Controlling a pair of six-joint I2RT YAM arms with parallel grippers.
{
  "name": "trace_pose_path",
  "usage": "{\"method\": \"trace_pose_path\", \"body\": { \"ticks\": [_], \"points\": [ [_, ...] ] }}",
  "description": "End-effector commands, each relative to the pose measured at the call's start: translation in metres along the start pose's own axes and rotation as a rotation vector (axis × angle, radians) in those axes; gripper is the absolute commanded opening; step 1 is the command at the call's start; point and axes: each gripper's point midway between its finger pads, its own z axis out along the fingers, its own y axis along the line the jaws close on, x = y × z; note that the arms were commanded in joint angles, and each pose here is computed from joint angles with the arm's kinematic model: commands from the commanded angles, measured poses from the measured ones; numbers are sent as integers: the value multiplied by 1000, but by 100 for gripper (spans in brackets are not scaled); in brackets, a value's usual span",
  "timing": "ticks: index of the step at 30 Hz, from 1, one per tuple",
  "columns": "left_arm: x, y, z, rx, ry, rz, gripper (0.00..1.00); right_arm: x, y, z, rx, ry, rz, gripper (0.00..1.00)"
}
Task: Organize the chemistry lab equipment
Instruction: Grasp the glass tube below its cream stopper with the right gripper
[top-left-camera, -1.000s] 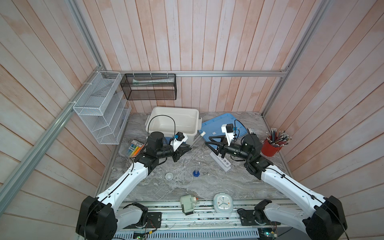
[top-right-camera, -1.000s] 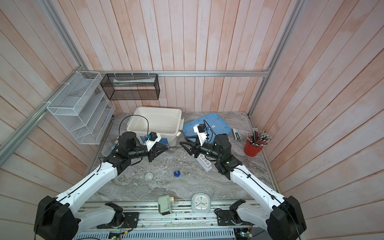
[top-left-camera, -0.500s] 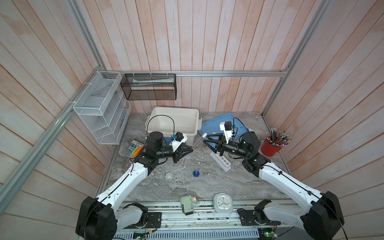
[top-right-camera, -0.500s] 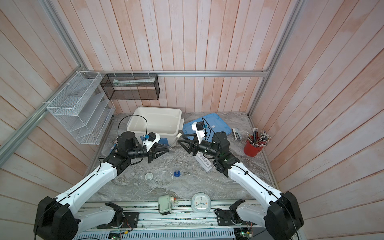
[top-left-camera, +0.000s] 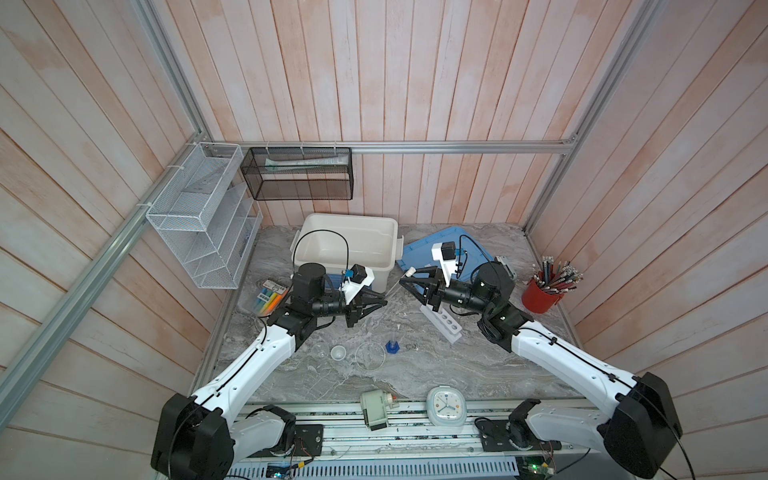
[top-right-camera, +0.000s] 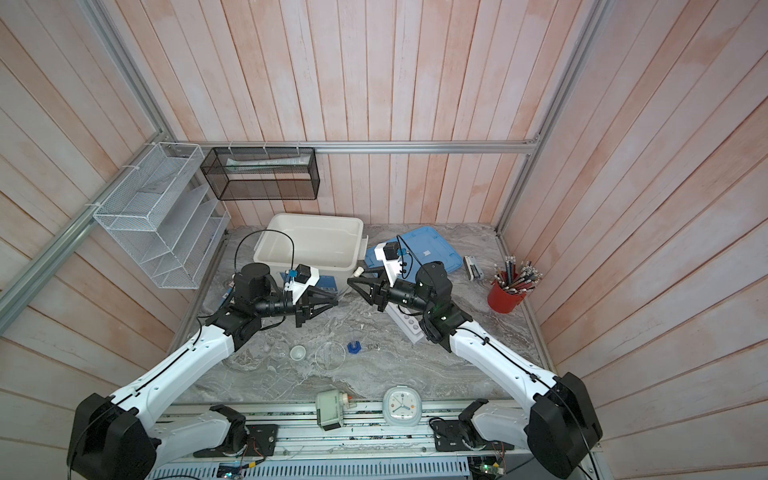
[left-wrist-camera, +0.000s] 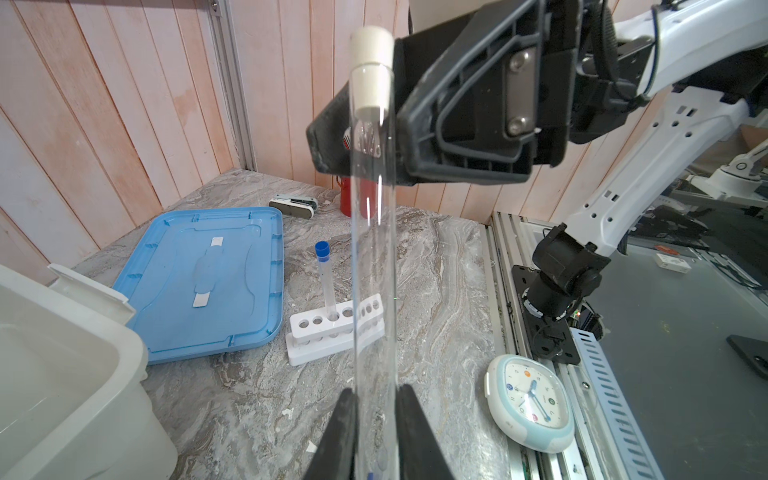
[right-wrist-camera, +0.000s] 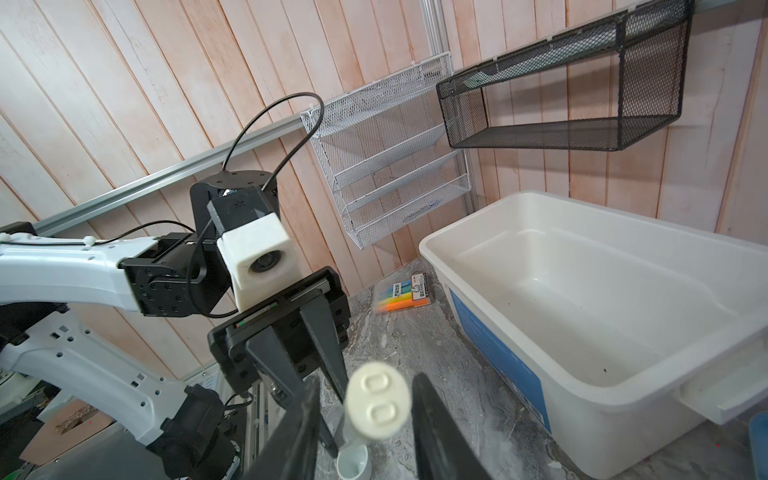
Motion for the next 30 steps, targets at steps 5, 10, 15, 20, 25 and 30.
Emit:
{"method": "trace_pose_path", "body": {
  "ticks": [5, 10, 15, 20, 25, 30],
  "points": [
    [-5, -5, -3, 12, -20, 19, 19, -11, 5, 8, -26, -29, -14, 24],
    [-5, -4, -3, 6, -19, 21, 19, -13, 7, 8, -26, -31, -15, 9],
    [-4, -2, -4, -7, -17, 23, 27, -14, 6, 8, -17, -30, -18, 7],
    [-3, -1, -4, -19, -16, 22, 45, -15, 6, 8, -10, -25, -21, 6],
    [-1, 3, -4, -47, -11, 26, 54, -14, 2, 9, 14, -11, -25, 6],
    [0, 20, -7, -153, 2, 37, 58, -8, -9, 6, 86, 32, -26, 6]
  ]
}}
